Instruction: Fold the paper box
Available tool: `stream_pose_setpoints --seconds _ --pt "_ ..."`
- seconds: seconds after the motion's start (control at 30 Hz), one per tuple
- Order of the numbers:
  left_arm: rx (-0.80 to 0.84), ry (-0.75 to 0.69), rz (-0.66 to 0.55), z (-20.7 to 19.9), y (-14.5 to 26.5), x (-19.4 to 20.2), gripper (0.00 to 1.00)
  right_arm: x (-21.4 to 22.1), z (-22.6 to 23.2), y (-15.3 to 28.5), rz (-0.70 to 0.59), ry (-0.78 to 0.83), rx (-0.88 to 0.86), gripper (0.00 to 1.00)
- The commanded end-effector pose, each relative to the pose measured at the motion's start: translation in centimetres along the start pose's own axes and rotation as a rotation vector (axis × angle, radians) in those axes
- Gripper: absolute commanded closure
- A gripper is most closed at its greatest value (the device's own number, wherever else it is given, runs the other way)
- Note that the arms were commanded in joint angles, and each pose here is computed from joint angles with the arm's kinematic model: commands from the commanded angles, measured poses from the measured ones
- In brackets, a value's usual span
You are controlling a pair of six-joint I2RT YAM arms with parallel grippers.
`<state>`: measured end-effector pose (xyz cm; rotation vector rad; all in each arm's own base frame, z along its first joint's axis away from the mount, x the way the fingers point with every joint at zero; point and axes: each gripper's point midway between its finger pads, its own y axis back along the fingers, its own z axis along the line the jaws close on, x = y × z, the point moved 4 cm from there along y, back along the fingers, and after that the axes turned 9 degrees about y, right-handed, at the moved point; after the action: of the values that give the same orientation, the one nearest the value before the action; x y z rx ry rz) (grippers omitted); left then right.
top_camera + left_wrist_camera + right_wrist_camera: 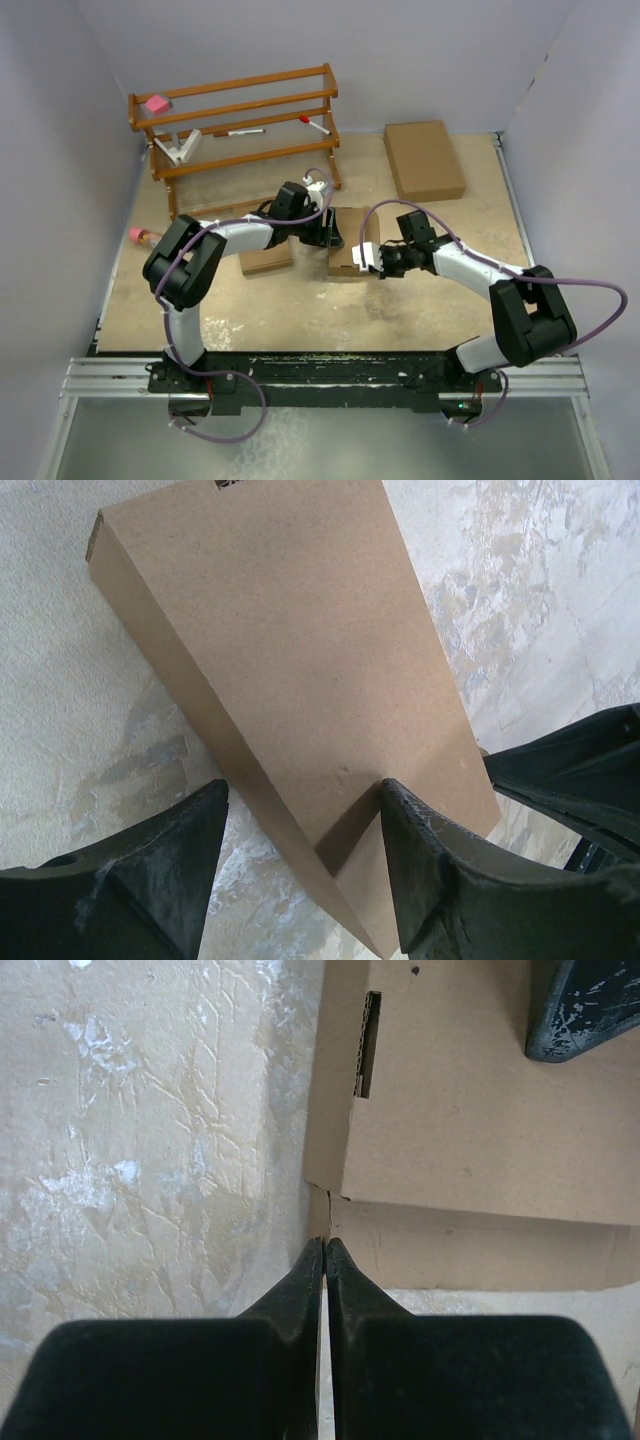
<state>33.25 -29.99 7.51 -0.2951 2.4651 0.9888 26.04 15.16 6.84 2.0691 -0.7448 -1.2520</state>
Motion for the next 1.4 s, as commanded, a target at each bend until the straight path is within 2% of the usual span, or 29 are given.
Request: stream_pose_setpoints --seconds 0.0,0.87,1.0,1.17,1.23,1.27,1.37 --pt "-0.060 -0.003 0.069 2.1 -0.6 2.2 0.35 -0.8 -3.0 0.7 -0.012 0.008 0.093 1.00" --pt "-0.066 0.001 0.075 2.1 -0.9 1.9 0.36 -4.3 -3.1 0.5 -0.154 -0.071 0.015 1.00" --pt "-0.064 -0.012 0.078 2.1 -0.8 1.9 0.36 -4.1 -2.9 2.0 -0.168 -0.088 -0.006 0.79" --pt "-0.051 -0.037 0.078 2.0 -0.8 1.8 0.35 -3.9 -3.3 4.5 -0.200 -0.081 0.041 0.67" --pt "-0.043 -0.054 0.081 1.9 -0.9 1.7 0.35 -3.6 -3.9 5.2 -0.218 -0.128 0.075 0.68" --pt "-0.040 -0.063 0.082 1.9 -0.9 1.6 0.35 -3.1 -4.5 5.6 -0.213 -0.181 0.111 0.72" --pt "-0.028 -0.111 0.095 1.9 -1.0 1.5 0.35 -1.2 -7.7 6.7 -0.173 -0.411 0.287 0.91"
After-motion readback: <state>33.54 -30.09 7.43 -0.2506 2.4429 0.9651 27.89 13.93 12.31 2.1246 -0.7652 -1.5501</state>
